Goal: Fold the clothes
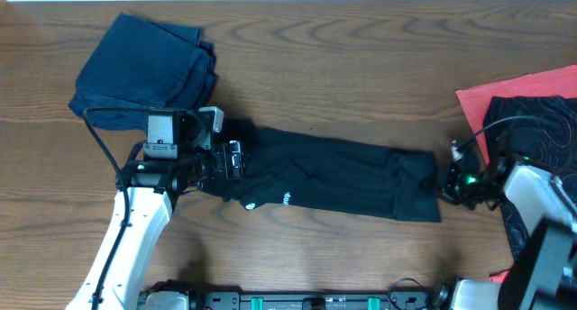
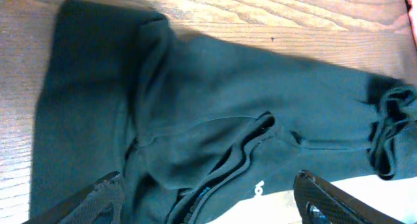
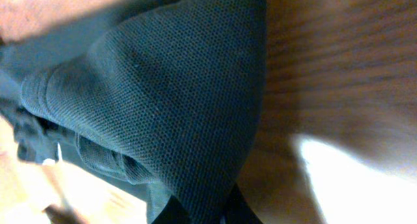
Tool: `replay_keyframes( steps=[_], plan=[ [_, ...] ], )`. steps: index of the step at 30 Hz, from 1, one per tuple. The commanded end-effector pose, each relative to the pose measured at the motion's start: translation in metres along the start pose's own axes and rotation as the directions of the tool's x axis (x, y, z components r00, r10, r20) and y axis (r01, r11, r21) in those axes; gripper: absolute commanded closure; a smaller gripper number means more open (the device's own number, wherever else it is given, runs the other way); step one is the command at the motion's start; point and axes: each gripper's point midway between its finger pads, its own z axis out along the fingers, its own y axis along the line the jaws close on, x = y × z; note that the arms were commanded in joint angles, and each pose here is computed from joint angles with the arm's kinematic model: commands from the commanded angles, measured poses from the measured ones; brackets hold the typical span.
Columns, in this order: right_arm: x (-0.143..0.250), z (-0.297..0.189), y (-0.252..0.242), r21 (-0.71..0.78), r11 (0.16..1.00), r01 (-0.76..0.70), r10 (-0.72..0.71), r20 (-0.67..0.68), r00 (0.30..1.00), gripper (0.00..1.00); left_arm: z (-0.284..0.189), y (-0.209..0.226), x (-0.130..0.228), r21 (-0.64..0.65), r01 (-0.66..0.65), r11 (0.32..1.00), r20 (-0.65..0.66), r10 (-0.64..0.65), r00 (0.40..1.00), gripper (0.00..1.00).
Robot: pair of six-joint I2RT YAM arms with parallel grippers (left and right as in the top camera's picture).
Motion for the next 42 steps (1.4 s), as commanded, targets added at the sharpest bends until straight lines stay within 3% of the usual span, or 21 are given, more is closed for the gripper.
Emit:
replay_keyframes(
  steps=[1, 8, 24, 36, 42],
  plan=[
    [-0.029, -0.042, -0.005, 0.149, 0.988, -0.029, 0.005, 0.157, 0.988, 0.99, -0.004, -0.003, -0.007, 0.006, -0.029, 1.000, 0.017, 0.028, 0.999, 0.16],
    [-0.040, -0.078, 0.007, 0.224, 0.973, -0.049, -0.017, 0.286, 0.958, 0.99, -0.004, -0.003, -0.008, 0.007, -0.030, 1.000, 0.020, 0.030, 0.999, 0.16],
    [-0.024, -0.027, 0.012, 0.486, 0.856, -0.174, 0.047, 0.262, 0.964, 0.99, -0.004, -0.003, -0.007, 0.007, -0.028, 1.000, 0.019, 0.028, 0.999, 0.16],
    [-0.031, 0.020, 0.086, 0.362, 0.932, 0.026, -0.128, 0.261, 0.957, 0.98, -0.004, -0.003, -0.007, 0.007, -0.027, 1.000, 0.016, 0.027, 1.000, 0.16],
    [-0.028, 0.032, 0.116, 0.301, 0.948, 0.106, -0.191, 0.268, 0.944, 0.71, -0.004, -0.003, -0.006, 0.007, -0.027, 1.000, 0.015, 0.027, 1.000, 0.16]
  ],
)
